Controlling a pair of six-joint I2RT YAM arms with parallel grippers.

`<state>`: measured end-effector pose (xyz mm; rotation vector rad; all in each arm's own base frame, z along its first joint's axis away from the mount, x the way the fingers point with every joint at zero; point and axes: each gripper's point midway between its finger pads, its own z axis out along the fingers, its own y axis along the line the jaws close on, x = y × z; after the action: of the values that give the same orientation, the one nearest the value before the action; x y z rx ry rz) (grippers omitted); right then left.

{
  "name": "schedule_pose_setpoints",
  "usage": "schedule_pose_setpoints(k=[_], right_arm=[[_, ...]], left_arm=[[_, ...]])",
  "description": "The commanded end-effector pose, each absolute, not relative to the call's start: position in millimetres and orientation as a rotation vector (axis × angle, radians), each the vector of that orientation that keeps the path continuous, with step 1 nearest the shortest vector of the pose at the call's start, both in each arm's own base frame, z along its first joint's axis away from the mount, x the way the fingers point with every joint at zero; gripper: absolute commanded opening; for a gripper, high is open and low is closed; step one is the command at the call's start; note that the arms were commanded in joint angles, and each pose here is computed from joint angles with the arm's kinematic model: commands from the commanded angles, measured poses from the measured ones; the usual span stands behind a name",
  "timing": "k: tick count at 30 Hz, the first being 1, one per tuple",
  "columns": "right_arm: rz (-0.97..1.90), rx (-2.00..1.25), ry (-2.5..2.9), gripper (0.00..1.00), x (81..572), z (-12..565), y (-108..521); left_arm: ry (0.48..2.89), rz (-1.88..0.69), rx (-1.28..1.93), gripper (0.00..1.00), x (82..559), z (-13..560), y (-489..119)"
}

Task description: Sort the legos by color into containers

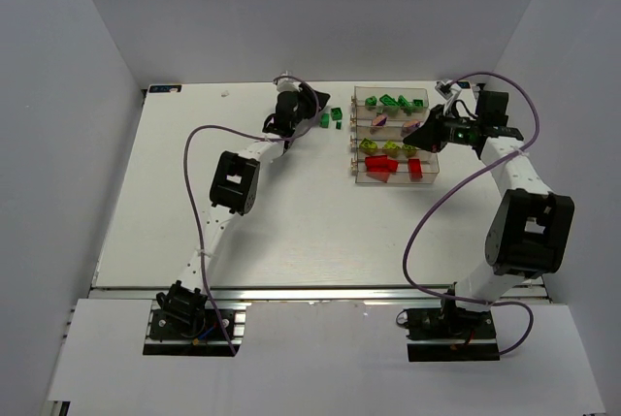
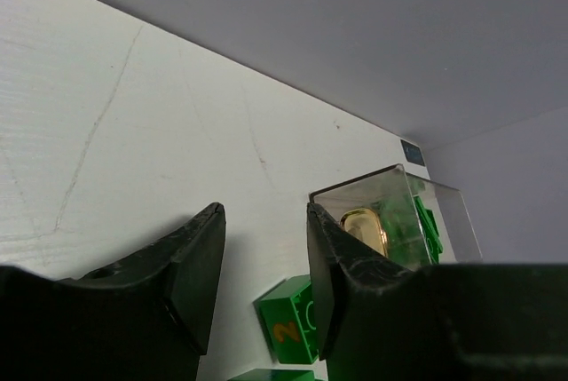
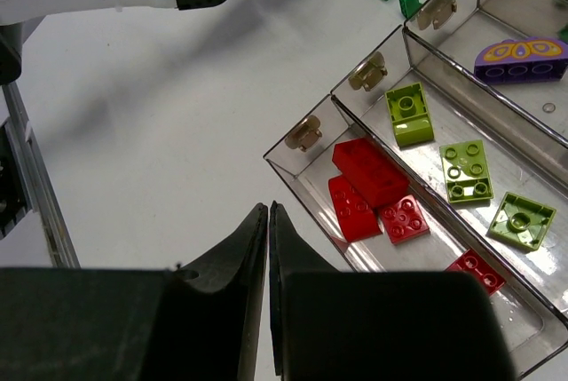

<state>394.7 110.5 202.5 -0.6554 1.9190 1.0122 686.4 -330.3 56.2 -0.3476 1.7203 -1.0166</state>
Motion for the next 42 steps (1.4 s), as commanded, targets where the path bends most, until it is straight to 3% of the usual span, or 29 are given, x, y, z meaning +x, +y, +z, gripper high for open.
schedule_pose_setpoints(k=[1,24,42], right_arm=[[1.004,-0.670,1.850,0.09,392,222,110],[0.997,-0.659,1.860,0.09,391,219,108],[0.986,-0.681,1.853,0.09,382,228,109]], left_arm=[[1.652,-1.082,-0.332,0.52,689,92,-339],[1.880,-1.372,-0.028,0.48,625,52,-382],[2.074,-1.030,0.196,0.33,586,52,-356]])
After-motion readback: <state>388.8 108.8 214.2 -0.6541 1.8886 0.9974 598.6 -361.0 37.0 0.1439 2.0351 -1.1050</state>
